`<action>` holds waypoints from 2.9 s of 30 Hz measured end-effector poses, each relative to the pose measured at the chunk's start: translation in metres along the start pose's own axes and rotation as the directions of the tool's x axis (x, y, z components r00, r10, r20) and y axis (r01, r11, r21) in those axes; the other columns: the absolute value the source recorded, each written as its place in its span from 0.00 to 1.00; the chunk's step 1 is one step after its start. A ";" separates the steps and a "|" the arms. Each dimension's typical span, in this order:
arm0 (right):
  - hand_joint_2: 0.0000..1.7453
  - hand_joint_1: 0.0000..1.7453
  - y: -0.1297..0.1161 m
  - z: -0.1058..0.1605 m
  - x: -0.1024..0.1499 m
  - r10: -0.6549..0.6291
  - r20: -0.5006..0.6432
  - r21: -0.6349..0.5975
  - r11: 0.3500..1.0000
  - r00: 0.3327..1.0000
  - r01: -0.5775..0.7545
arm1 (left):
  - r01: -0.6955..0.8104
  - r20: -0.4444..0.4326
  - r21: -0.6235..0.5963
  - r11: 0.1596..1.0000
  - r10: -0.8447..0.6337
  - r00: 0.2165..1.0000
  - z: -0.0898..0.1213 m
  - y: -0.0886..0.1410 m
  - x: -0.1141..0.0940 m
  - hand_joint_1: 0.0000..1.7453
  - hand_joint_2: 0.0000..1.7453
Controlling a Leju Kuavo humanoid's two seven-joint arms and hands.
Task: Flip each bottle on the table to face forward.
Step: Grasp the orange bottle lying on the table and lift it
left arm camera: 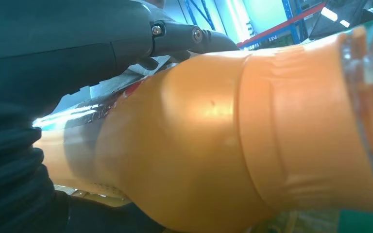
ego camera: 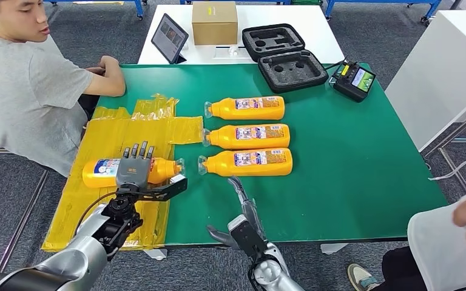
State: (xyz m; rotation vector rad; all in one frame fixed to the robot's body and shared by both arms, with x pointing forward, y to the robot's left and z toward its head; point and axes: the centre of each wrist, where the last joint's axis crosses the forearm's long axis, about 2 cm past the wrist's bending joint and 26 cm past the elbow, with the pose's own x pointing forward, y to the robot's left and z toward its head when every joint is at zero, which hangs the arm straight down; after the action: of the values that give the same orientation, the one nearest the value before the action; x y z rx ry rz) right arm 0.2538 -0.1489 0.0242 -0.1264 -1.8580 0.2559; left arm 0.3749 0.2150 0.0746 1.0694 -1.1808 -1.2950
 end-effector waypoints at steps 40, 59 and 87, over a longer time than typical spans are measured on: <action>1.00 0.00 -0.011 0.015 -0.003 0.084 0.008 -0.069 0.994 0.996 -0.084 | 0.017 0.263 0.276 0.961 -0.092 0.960 0.081 0.011 0.036 0.00 0.75; 1.00 0.00 -0.042 0.002 0.000 0.528 0.274 -0.050 0.843 0.804 -0.536 | -0.665 0.628 0.504 0.551 0.294 0.720 0.107 0.027 0.041 0.00 1.00; 1.00 0.00 -0.138 -0.030 -0.021 0.903 0.160 -0.051 0.412 0.400 -0.910 | -0.852 0.707 0.296 0.431 0.501 0.499 0.112 0.017 0.070 0.00 1.00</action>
State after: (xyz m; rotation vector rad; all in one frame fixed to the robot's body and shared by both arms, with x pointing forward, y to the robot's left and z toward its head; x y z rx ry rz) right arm 0.2942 -0.2836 0.0464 -1.1697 -1.7537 1.1120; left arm 0.2617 0.1537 0.1068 0.4462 -2.3094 -0.4460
